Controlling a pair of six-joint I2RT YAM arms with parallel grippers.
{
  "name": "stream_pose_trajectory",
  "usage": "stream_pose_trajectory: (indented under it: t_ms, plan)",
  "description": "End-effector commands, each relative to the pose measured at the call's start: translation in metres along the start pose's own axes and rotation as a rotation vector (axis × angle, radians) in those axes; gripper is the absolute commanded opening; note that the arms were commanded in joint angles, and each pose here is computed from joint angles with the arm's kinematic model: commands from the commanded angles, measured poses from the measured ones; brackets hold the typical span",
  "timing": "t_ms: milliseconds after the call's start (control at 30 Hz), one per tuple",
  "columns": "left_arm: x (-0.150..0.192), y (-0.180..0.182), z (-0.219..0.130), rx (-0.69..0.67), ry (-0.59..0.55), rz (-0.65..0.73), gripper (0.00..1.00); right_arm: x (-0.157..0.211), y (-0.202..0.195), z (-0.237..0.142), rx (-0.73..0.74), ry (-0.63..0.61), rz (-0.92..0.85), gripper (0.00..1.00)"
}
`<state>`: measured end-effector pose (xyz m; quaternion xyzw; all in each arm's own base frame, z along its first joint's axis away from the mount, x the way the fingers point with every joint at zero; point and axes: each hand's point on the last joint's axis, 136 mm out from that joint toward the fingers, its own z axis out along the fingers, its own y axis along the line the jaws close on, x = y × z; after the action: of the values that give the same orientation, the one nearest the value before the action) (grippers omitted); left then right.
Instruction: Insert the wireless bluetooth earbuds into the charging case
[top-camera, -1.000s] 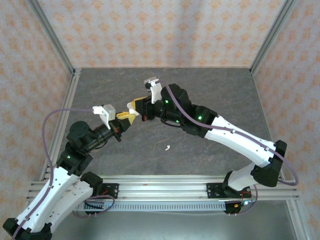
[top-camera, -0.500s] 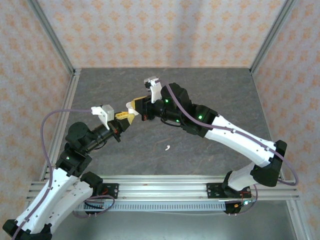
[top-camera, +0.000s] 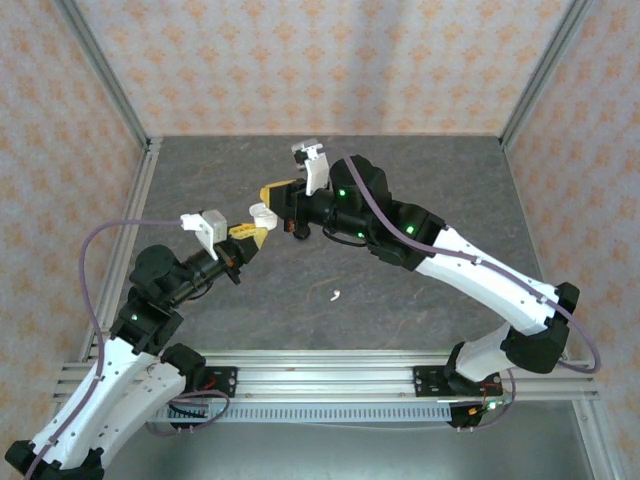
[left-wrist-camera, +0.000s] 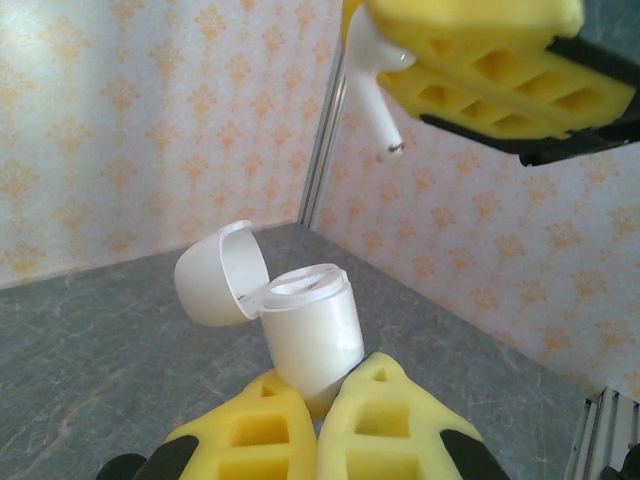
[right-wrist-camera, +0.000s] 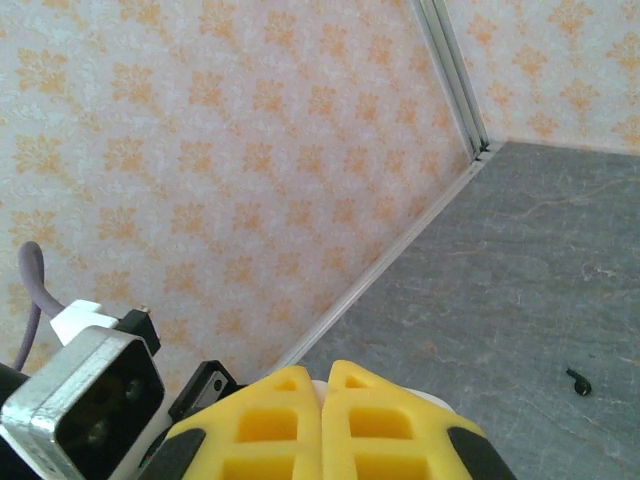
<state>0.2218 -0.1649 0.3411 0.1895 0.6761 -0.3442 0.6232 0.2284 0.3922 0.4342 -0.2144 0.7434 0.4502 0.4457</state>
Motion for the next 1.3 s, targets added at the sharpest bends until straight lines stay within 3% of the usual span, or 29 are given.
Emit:
stream_pose_trajectory:
  t_ms: [0,167,267,400,533,633,800,900,1033,1267]
  plan:
    - [-0.002,0.001,-0.002,-0.015,-0.010,0.012,0.00,-0.020,-0.004,-0.021,0.072,-0.038,0.009,0.00]
    - [-0.003,0.000,-0.004,-0.014,-0.014,0.015,0.00,-0.015,-0.077,-0.051,0.377,-0.022,0.117,0.01]
    - [-0.004,0.000,-0.005,-0.012,-0.017,0.013,0.00,0.021,-0.143,-0.068,0.512,0.023,0.304,0.01]
    - [-0.004,0.000,-0.005,-0.013,-0.014,0.014,0.00,0.109,-0.222,-0.083,0.679,0.162,0.514,0.01]
    - [-0.003,-0.001,-0.005,-0.010,-0.011,0.013,0.00,0.210,-0.271,-0.088,0.784,0.364,0.696,0.01]
    - [-0.004,-0.001,-0.004,-0.008,-0.013,0.009,0.00,0.257,-0.292,-0.091,0.853,0.485,0.752,0.02]
    - [-0.005,-0.002,-0.003,-0.004,-0.013,0.007,0.00,0.302,-0.317,-0.091,0.939,0.629,0.770,0.04]
    - [-0.005,-0.002,-0.005,-0.007,-0.012,0.009,0.00,0.314,-0.318,-0.089,0.941,0.674,0.790,0.10]
    - [-0.005,-0.002,-0.006,-0.009,-0.009,0.013,0.00,0.299,-0.317,-0.093,0.950,0.638,0.764,0.41]
    - [-0.011,-0.004,-0.003,0.002,-0.020,0.019,0.00,0.228,-0.287,-0.102,0.895,0.500,0.707,0.54]
